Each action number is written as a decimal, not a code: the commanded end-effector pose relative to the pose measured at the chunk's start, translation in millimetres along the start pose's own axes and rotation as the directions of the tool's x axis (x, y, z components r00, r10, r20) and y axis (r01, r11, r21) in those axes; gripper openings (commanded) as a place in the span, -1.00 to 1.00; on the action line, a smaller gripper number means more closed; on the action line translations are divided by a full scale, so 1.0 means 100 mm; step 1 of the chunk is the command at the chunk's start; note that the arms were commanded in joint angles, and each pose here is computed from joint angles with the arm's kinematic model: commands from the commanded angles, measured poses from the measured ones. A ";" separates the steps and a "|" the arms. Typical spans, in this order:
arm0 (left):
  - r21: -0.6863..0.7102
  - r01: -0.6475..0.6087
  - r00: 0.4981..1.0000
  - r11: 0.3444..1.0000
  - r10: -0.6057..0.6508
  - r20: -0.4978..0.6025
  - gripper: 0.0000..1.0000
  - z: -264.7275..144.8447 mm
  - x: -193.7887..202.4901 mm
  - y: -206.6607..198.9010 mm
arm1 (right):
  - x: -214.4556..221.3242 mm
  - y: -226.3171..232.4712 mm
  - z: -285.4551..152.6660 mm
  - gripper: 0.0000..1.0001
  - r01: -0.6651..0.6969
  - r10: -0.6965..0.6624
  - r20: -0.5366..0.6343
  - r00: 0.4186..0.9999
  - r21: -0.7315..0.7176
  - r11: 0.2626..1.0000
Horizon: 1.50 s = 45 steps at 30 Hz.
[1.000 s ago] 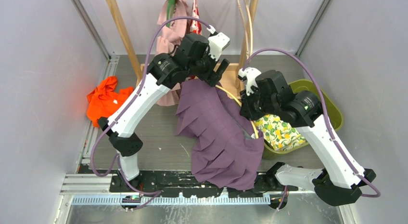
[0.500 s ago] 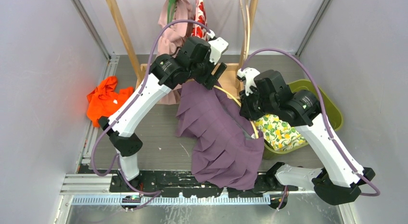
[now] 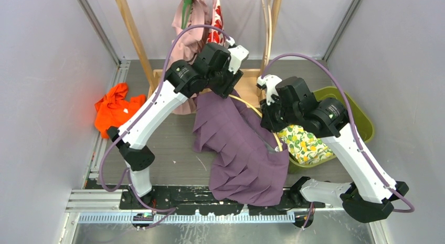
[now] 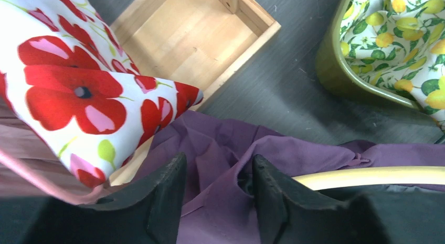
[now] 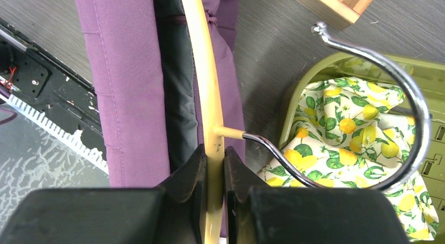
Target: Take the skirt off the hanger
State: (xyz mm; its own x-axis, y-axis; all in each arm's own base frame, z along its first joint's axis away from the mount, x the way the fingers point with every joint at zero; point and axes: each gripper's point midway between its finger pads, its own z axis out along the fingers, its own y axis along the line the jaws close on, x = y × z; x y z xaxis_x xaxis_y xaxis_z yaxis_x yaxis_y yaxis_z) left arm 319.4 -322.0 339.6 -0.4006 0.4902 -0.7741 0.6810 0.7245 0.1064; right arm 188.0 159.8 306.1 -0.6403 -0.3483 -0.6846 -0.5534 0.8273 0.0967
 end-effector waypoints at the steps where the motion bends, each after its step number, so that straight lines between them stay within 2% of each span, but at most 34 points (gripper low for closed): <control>1: 0.027 -0.006 0.999 1.000 0.007 -0.038 -0.20 -0.14 0.13 0.02 | -0.42 0.04 -0.21 -0.98 -0.010 0.013 0.192 0.981 -0.016 1.000; 5: 0.062 0.005 0.999 0.998 -0.002 -0.046 -0.91 -0.14 0.16 -0.01 | -0.41 0.03 -0.21 -0.97 -0.011 0.013 0.191 0.982 -0.011 1.000; 6: 0.071 0.008 0.999 0.997 -0.005 -0.044 -0.99 -0.15 0.16 -0.01 | -0.42 0.03 -0.21 -0.98 -0.012 0.013 0.192 0.981 -0.008 1.000; 8: 0.090 0.014 0.999 0.996 -0.010 -0.050 -1.00 -0.16 0.18 -0.01 | -0.42 0.02 -0.21 -0.98 -0.012 0.013 0.197 0.980 -0.006 1.000; 11: 0.032 0.039 0.995 0.999 -0.035 -0.096 -1.00 -0.13 0.32 0.22 | -0.43 0.02 -0.21 -0.98 -0.010 0.010 0.201 0.979 -0.002 1.000; 14: -0.026 0.118 0.981 0.993 -0.121 -0.150 -1.00 -0.03 0.58 0.62 | -0.41 0.01 -0.20 -0.97 -0.011 0.010 0.197 0.980 0.003 1.000; 16: -0.075 0.170 0.973 0.983 -0.180 -0.146 -1.00 0.01 0.73 0.93 | -0.38 -0.01 -0.20 -0.98 -0.009 0.007 0.188 0.982 0.013 1.000; 20: -0.221 0.185 0.965 0.958 -0.219 -0.142 -1.00 -0.01 1.00 1.56 | -0.33 -0.07 -0.28 -0.97 -0.002 -0.005 0.185 0.983 0.040 0.999; 23: -0.275 0.210 0.952 0.938 -0.261 -0.161 -1.00 -0.08 1.18 1.86 | -0.30 -0.13 -0.32 -0.97 0.001 -0.014 0.190 0.982 0.071 0.998; 26: -0.287 0.235 0.950 0.929 -0.282 -0.136 -1.00 -0.16 1.21 1.94 | -0.31 -0.17 -0.35 -0.97 -0.007 -0.012 0.205 0.979 0.093 0.996; 29: -0.287 0.222 0.949 0.932 -0.274 -0.157 -1.00 -0.16 1.28 1.93 | -0.37 -0.23 -0.39 -0.97 -0.023 -0.008 0.235 0.972 0.127 0.992; 36: -0.271 0.237 0.935 0.933 -0.295 -0.196 -1.00 -0.02 1.49 1.91 | -0.51 -0.48 -0.82 -0.96 -0.084 -0.016 0.374 0.927 0.250 0.965; 38: -0.264 0.239 0.932 0.935 -0.297 -0.207 -1.00 0.02 1.53 1.90 | -0.60 -0.64 -1.03 -0.96 -0.151 -0.012 0.456 0.890 0.319 0.936; 41: -0.273 0.233 0.933 0.933 -0.293 -0.208 -1.00 0.01 1.57 1.91 | -0.76 -0.79 -1.42 -0.95 -0.255 -0.010 0.607 0.794 0.349 0.902; 43: -0.277 0.237 0.931 0.931 -0.299 -0.209 -1.00 0.00 1.59 1.93 | -0.83 -0.87 -1.62 -0.93 -0.293 -0.035 0.665 0.746 0.374 0.880; 45: -0.266 0.248 0.930 0.931 -0.306 -0.202 -1.00 -0.02 1.57 1.89 | -0.89 -0.92 -1.72 -0.92 -0.296 -0.068 0.680 0.730 0.404 0.865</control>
State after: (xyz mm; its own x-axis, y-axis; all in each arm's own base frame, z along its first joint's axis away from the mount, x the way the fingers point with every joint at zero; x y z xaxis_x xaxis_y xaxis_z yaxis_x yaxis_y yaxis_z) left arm 349.2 -232.0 281.5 -0.6169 0.2729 -0.7382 0.6426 0.7162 -0.2722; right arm 228.0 161.1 362.7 -0.4114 -0.2394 -0.8794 -0.4884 0.8726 -0.0090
